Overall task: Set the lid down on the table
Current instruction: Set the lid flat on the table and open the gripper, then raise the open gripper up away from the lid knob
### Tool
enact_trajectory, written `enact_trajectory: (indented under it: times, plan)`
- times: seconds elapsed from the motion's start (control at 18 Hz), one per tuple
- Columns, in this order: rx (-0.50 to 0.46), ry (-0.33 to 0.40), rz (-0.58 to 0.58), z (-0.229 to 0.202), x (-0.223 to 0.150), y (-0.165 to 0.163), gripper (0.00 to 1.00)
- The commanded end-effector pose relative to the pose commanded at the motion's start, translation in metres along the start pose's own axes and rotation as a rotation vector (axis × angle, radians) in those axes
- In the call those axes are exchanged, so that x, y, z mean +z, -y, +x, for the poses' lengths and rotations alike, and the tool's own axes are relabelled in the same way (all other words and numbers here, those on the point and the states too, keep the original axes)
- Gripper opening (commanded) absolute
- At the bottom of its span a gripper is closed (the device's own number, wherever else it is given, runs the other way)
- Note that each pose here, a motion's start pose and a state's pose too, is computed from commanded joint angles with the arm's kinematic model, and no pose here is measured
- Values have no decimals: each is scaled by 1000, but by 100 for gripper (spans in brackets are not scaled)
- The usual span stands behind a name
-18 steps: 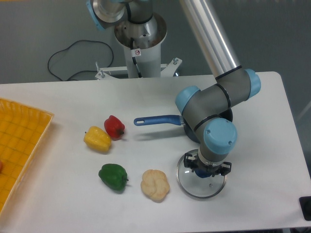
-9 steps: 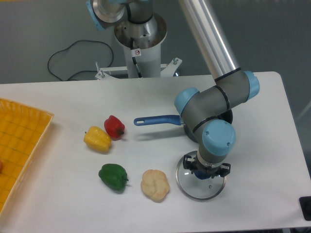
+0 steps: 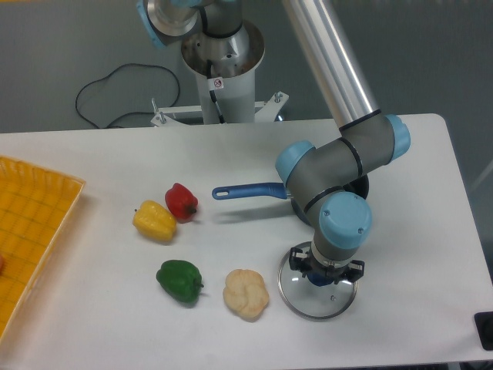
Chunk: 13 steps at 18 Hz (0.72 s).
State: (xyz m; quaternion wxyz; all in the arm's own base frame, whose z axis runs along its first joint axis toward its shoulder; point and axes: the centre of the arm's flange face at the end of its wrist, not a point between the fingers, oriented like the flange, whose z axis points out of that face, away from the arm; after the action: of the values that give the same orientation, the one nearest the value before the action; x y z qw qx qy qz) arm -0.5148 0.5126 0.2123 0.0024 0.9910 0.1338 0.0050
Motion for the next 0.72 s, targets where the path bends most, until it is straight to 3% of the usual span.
enact_trajectory:
  times: [0.11, 0.44, 0.72]
  plan:
    - [0, 0, 0, 0, 0, 0, 62]
    - [5, 2, 0, 0, -1, 0, 96]
    - [12, 4, 2, 2, -5, -1, 100]
